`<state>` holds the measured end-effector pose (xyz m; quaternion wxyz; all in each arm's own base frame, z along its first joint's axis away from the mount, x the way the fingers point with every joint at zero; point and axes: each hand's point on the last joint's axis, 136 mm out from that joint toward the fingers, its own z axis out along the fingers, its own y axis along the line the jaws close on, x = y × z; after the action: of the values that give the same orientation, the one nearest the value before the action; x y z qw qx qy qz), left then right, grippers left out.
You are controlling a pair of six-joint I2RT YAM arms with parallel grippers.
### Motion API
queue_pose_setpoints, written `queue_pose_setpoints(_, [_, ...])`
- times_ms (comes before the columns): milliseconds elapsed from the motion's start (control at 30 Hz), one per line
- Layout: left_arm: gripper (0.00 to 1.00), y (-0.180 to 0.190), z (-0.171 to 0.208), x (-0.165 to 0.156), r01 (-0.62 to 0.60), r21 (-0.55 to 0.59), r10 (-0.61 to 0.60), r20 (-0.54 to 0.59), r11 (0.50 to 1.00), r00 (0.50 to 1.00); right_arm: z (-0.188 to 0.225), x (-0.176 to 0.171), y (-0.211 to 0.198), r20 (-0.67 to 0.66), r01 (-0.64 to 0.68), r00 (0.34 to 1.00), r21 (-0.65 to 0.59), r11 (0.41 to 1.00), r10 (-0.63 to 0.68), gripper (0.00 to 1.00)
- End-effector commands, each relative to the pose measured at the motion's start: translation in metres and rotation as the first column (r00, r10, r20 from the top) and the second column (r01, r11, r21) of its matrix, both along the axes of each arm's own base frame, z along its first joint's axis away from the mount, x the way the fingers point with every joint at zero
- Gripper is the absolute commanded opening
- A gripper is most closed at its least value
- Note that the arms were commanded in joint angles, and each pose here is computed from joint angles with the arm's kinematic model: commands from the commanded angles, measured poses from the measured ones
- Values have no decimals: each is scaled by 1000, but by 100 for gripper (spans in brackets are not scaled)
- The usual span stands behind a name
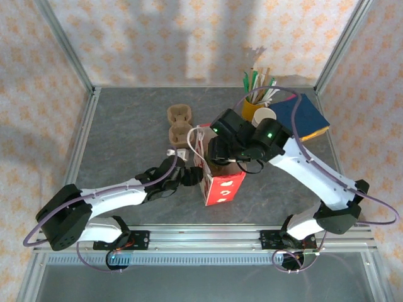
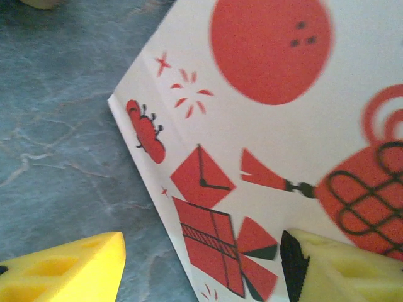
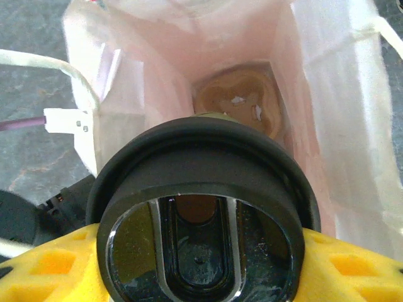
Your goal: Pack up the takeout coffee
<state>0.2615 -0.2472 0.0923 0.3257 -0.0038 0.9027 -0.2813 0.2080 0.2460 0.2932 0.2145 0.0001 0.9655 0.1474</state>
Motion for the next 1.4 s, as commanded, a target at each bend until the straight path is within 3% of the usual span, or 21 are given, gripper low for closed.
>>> queue_pose_setpoints(0, [68, -13, 15, 8, -17, -60, 20, 38, 998, 999, -7, 3, -5, 10, 21, 1000, -44, 999, -21, 61])
queue_pose_setpoints(433, [69, -14, 15, 8, 3, -30, -1, 70, 1000, 998, -38, 1, -3, -41, -65, 997, -152, 986, 59, 62])
queue_pose_setpoints(700, [69, -7, 15, 8, -8, -2, 8, 82, 1000, 997, -60, 11, -9, -84, -59, 996, -215, 975, 42, 62])
queue_pose_setpoints(1367, [69, -12, 12, 3, 22, -13, -21, 86, 1000, 996, -82, 18, -14, -175, -121, 981, -238, 964, 80, 62])
